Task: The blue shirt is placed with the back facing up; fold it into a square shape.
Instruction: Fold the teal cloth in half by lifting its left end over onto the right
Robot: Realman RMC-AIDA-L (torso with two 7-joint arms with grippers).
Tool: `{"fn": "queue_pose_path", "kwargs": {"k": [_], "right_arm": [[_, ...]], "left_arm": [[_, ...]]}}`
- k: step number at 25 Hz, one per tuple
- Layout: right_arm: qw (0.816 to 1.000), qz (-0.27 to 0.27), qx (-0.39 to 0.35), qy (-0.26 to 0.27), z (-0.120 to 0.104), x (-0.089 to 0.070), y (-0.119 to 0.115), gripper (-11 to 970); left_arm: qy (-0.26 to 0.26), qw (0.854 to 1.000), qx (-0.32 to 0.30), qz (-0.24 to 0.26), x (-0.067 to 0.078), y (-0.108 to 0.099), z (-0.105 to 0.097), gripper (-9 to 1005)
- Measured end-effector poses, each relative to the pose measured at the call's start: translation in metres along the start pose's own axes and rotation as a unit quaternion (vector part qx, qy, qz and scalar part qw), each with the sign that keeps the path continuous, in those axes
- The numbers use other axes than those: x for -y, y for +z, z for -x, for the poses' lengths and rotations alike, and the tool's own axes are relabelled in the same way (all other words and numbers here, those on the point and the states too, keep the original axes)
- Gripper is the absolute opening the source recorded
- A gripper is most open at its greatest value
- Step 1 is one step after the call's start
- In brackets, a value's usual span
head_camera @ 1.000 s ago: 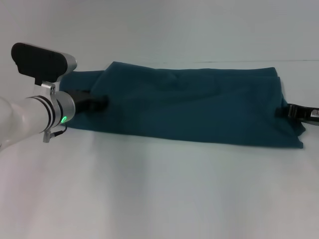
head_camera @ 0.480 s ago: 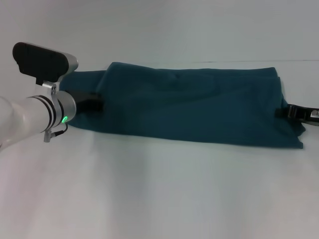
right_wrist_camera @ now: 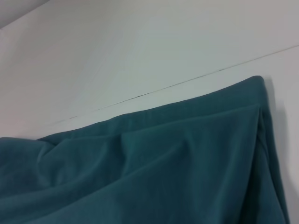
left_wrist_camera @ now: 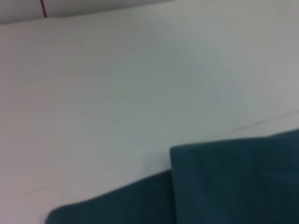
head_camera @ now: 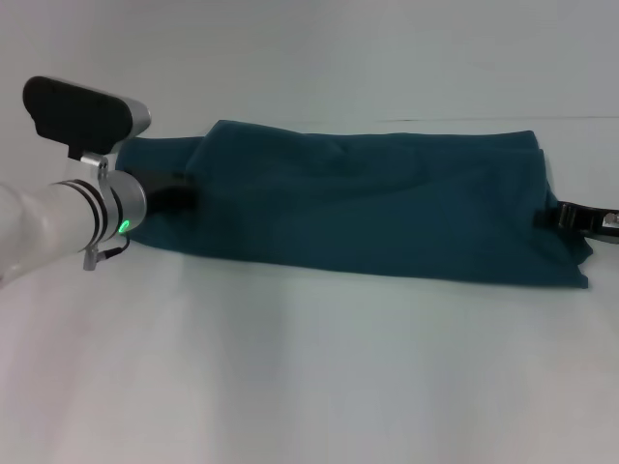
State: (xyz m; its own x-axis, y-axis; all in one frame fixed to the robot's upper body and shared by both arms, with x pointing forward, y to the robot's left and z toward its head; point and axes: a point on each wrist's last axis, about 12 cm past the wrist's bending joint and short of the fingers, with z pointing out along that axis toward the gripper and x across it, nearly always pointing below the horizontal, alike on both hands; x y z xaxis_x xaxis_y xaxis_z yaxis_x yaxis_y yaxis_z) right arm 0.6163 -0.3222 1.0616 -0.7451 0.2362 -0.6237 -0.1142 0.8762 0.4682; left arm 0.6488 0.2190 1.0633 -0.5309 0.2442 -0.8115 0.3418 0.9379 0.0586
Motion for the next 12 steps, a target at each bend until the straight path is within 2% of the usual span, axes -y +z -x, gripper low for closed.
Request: {"fn": "queue_pose_path", "kwargs": {"k": [12], "right_arm": [[1.0, -0.004, -0.001, 0.002, -0.0018, 0.0006, 0.0013, 9]], "left_arm": [[-0.015, 1.0, 0.008, 0.021, -0.0092, -0.0031, -0.0014, 19]]}}
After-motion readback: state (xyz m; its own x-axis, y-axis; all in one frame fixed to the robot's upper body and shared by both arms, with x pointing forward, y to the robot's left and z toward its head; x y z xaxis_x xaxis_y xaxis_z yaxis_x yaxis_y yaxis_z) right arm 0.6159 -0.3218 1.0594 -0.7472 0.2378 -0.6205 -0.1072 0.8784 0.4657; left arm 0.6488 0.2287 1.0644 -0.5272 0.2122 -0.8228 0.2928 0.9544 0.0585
